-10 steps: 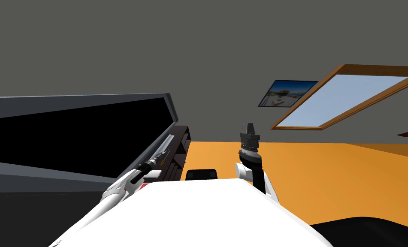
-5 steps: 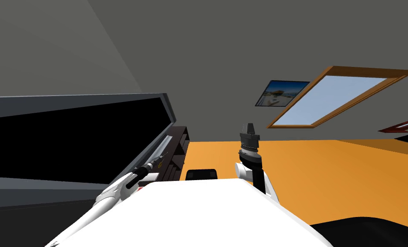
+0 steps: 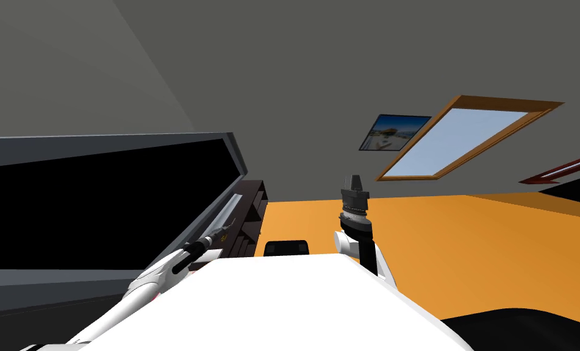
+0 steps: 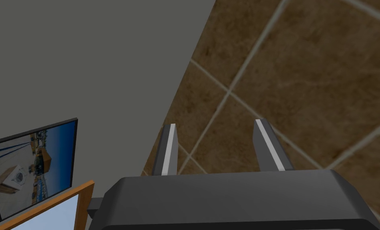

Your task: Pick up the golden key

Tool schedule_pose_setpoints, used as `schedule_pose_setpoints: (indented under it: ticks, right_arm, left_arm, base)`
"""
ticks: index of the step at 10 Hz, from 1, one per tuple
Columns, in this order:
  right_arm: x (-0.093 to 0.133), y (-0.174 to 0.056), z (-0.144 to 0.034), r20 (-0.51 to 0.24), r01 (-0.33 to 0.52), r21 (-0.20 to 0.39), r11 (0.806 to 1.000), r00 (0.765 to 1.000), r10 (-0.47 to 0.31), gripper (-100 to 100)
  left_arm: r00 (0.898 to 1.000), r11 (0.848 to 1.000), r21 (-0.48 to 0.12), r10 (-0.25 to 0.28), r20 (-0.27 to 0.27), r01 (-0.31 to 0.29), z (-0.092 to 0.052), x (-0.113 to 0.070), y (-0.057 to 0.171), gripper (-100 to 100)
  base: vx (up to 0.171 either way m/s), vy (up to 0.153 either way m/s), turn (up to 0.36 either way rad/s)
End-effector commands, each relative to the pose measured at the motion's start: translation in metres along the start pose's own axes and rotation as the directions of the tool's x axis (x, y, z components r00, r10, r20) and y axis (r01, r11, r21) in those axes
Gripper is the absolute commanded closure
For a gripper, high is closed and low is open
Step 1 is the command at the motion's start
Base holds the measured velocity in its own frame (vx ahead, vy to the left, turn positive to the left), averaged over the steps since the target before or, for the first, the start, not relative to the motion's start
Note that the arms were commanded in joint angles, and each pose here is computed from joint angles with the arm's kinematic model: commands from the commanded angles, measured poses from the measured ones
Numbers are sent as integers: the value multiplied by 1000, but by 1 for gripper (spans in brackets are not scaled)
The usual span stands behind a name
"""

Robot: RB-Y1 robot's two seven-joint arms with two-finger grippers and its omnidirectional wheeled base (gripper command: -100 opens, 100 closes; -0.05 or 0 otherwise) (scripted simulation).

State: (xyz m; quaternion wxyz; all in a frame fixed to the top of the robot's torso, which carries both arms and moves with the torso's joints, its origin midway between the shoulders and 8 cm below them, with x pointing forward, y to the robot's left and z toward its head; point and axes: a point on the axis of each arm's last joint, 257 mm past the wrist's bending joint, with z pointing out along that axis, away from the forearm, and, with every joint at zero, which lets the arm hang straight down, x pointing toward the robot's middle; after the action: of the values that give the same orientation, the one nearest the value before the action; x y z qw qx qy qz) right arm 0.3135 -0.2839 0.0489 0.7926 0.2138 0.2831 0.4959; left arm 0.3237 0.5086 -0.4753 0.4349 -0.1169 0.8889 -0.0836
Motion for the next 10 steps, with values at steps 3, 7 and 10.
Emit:
schedule_pose_setpoints:
  ticks: [3,7,10]
  right_arm:
    - [0,0,0,0,0,0,1000,1000,0,0]
    - [0,0,0,0,0,0,1000,1000,0,0]
    - [0,0,0,0,0,0,1000,1000,0,0]
  left_arm:
    - [995,997,-48,51,-85,-56,-14,28,30,-100]
    - [981,990,-86,96,-169,-112,-32,51,60,-100]
    - [975,987,-97,106,-193,-127,-37,57,69,-100]
  base:
    - [14,-32,-88]
    - [15,-28,-62]
    - [8,-15,-29]
